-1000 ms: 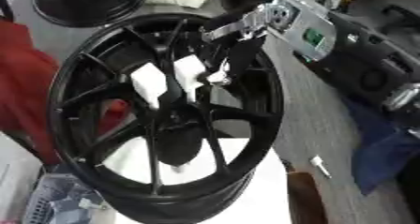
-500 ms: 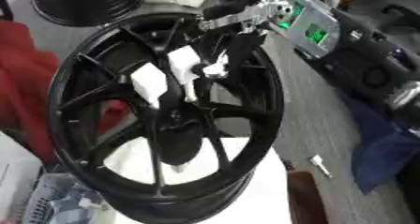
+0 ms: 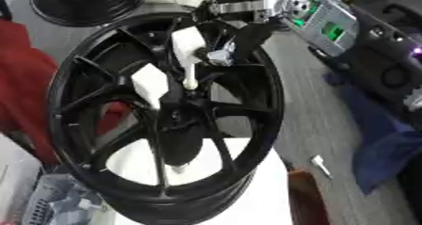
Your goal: Pull the pin out of the wheel hub.
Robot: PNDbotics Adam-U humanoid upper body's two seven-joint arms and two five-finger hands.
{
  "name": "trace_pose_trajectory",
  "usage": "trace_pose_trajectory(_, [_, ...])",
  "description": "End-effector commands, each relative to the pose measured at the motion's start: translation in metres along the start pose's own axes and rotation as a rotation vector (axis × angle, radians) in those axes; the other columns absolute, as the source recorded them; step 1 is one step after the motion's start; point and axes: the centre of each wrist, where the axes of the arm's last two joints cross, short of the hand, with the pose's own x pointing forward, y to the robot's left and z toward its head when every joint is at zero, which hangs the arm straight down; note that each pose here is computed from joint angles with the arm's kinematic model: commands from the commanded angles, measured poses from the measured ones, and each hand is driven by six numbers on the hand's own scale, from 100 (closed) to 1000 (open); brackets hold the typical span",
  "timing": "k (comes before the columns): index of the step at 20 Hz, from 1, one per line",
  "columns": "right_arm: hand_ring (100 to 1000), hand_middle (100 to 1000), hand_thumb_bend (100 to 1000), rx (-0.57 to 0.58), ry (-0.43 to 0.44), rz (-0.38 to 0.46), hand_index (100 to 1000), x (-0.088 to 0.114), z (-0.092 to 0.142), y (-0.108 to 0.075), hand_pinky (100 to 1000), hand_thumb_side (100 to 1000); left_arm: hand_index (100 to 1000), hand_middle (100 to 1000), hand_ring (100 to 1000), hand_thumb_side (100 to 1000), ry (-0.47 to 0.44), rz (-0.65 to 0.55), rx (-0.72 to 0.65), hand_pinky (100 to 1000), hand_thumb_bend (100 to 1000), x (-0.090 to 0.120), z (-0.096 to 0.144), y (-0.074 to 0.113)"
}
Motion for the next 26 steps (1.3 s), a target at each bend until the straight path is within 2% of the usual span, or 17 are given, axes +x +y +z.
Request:
trace_pose_trajectory(1, [611, 474, 100, -0.147, 0.045, 0.019, 510, 0.001, 0.050, -0.026, 826, 405, 839, 725, 823, 738, -0.025, -0.017, 0.013, 827, 341, 0.008, -0.003, 0.006])
trace_pose_trajectory(4, [605, 471, 100, -0.260, 0.100, -0.016, 509, -0.003, 0.091, -0.027, 827, 363, 839, 726, 823, 740, -0.025, -0.015, 0.024, 827, 339, 0.008, -0.003, 0.008])
trace_pose_trajectory(6, [598, 469, 100, -0.346, 0.131, -0.065, 507, -0.011, 0.112, -0.020, 825, 332, 840, 726, 822, 740, -0.025, -0.016, 0.036, 827, 338, 0.008, -0.003, 0.010])
trace_pose_trajectory(12, [596, 467, 100, -0.615, 0.231, -0.238, 505, -0.046, 0.169, 0.020, 822, 223, 839, 725, 821, 738, -0.025, -0.020, 0.087, 827, 339, 0.007, -0.002, 0.019])
trace_pose_trajectory(13, [600, 468, 100, -0.654, 0.273, -0.257, 506, -0.052, 0.182, 0.027, 824, 175, 839, 725, 821, 738, -0.024, -0.023, 0.098, 827, 338, 0.007, -0.001, 0.021])
trace_pose_trajectory(14, [600, 468, 100, -0.687, 0.323, -0.271, 506, -0.057, 0.195, 0.035, 824, 173, 839, 725, 821, 738, -0.024, -0.024, 0.105, 827, 339, 0.006, -0.001, 0.023])
trace_pose_trajectory(15, [609, 475, 100, -0.717, 0.380, -0.280, 516, -0.062, 0.210, 0.044, 825, 119, 840, 725, 821, 738, -0.023, -0.026, 0.110, 828, 338, 0.006, -0.001, 0.024])
trace_pose_trajectory(18, [644, 516, 100, -0.793, 0.581, -0.309, 562, -0.072, 0.256, 0.072, 836, 100, 840, 725, 820, 739, -0.022, -0.028, 0.113, 828, 337, 0.006, 0.000, 0.025])
trace_pose_trajectory(20, [705, 591, 100, -0.835, 0.716, -0.321, 638, -0.075, 0.287, 0.091, 849, 100, 840, 725, 820, 739, -0.023, -0.029, 0.109, 828, 337, 0.006, -0.001, 0.024])
trace_pose_trajectory(21, [760, 684, 100, -0.854, 0.778, -0.324, 730, -0.075, 0.301, 0.101, 865, 100, 840, 725, 820, 739, -0.024, -0.028, 0.106, 828, 337, 0.007, -0.001, 0.023])
trace_pose_trajectory(23, [815, 787, 100, -0.889, 0.903, -0.331, 841, -0.073, 0.327, 0.120, 883, 100, 840, 726, 820, 740, -0.025, -0.027, 0.100, 828, 337, 0.007, -0.001, 0.022])
trace_pose_trajectory(26, [854, 870, 100, -0.939, 1.058, -0.333, 895, -0.065, 0.356, 0.144, 898, 144, 841, 726, 820, 741, -0.024, -0.024, 0.090, 829, 336, 0.007, -0.002, 0.020])
